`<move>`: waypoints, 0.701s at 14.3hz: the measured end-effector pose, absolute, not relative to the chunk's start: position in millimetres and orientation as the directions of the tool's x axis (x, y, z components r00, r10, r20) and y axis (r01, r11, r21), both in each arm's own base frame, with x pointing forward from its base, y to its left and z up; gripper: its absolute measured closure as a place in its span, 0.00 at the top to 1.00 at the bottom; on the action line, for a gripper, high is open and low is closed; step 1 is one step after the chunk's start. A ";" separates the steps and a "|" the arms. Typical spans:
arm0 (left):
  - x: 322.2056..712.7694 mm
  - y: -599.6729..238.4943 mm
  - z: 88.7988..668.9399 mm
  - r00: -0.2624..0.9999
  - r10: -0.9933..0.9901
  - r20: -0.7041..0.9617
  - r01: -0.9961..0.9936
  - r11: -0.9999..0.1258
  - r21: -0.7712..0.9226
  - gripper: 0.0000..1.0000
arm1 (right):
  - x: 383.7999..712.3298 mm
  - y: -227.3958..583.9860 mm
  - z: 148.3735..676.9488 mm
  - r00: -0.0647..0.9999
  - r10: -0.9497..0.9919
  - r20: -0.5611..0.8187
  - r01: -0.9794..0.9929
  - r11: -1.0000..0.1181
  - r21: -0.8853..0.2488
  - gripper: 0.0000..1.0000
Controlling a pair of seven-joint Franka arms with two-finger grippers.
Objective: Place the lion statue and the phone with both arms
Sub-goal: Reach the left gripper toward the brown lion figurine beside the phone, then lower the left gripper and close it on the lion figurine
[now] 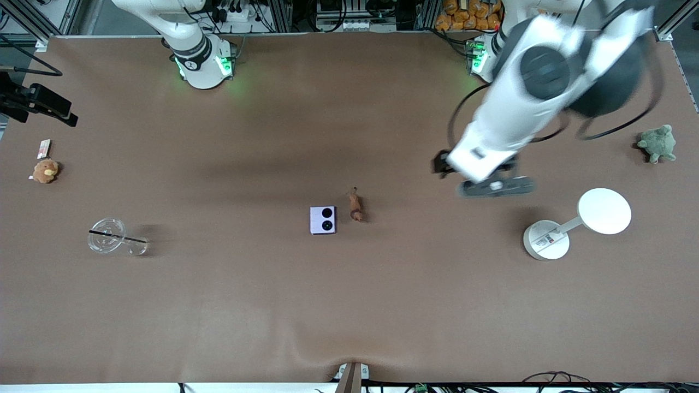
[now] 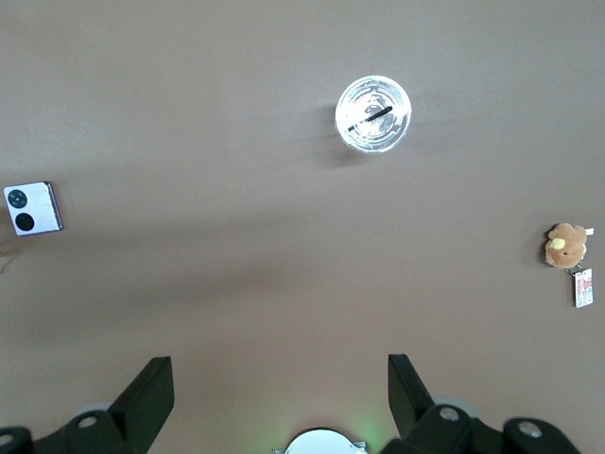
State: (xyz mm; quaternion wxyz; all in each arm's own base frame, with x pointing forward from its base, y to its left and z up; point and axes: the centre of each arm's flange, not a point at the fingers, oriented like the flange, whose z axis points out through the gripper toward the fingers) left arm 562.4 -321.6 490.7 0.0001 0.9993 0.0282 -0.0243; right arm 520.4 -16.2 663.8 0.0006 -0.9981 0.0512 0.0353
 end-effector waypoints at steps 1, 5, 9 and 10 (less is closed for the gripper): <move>562.3 -338.5 472.6 0.996 0.074 -0.051 0.074 -0.997 0.002 1.00 | 520.4 -16.2 663.8 0.992 -0.102 -0.070 -0.102 -0.995 0.002 1.00; 556.1 -402.7 416.4 0.989 0.144 -0.026 0.145 -0.988 0.044 1.00 | 520.4 -15.8 663.8 0.992 -0.101 -0.070 -0.102 -0.995 0.003 1.00; 546.3 -468.2 349.2 0.988 0.152 -0.011 0.152 -0.986 0.066 1.00 | 520.4 -15.8 663.8 0.992 -0.102 -0.071 -0.102 -0.995 0.003 1.00; 546.8 -478.7 331.7 0.988 0.157 0.003 0.156 -0.985 0.075 1.00 | 520.4 -15.9 663.8 0.992 -0.102 -0.071 -0.102 -0.995 0.003 1.00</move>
